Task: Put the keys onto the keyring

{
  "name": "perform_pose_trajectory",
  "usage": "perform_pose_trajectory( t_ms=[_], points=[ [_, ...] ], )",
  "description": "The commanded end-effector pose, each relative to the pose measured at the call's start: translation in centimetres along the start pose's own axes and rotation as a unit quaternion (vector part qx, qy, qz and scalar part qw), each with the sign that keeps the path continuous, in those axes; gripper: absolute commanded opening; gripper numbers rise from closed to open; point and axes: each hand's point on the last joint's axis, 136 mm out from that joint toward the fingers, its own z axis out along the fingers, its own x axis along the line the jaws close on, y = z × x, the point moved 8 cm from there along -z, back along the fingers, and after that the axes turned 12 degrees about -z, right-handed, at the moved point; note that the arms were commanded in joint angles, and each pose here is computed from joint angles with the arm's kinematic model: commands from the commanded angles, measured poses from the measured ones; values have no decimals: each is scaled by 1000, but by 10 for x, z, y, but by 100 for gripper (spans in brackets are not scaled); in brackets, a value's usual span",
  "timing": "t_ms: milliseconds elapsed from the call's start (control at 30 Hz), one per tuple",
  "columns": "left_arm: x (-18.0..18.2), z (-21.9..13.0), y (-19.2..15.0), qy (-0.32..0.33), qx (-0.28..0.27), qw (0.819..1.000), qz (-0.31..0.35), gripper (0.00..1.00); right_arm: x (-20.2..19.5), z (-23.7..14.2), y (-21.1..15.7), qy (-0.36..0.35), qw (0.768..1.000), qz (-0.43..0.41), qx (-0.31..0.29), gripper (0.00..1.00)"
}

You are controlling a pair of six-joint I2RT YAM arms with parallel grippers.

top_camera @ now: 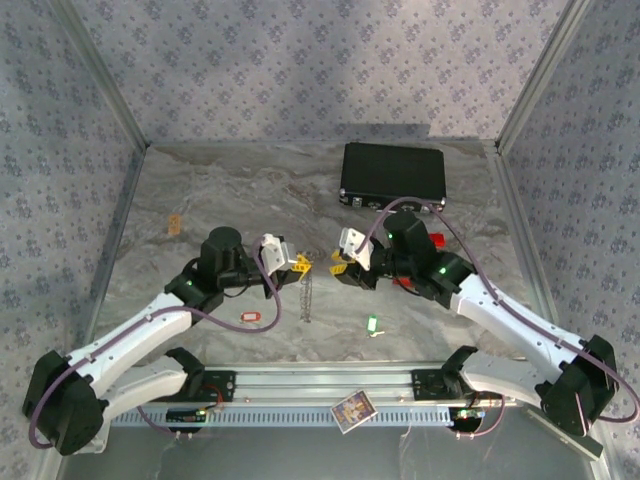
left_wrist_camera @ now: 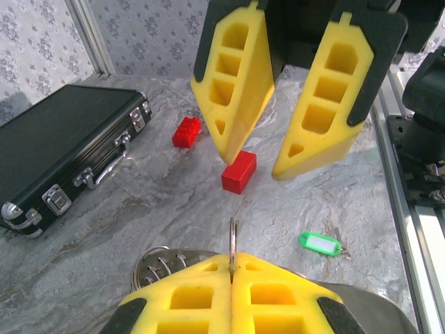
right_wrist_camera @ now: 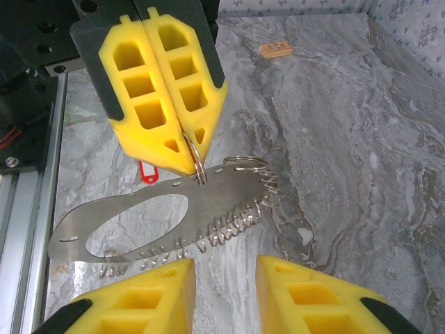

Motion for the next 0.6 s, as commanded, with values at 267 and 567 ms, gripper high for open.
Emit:
perform_pose_trajectory(
  t_ms=[267, 567],
  points=[
    [-12, -3, 11, -37, -44, 998, 29, 0, 9, 19, 17, 30, 998, -27, -44, 28],
    [-15, -2, 11, -47, -40, 997, 38, 0, 6, 28, 25, 20, 998, -35, -54, 23]
  ],
)
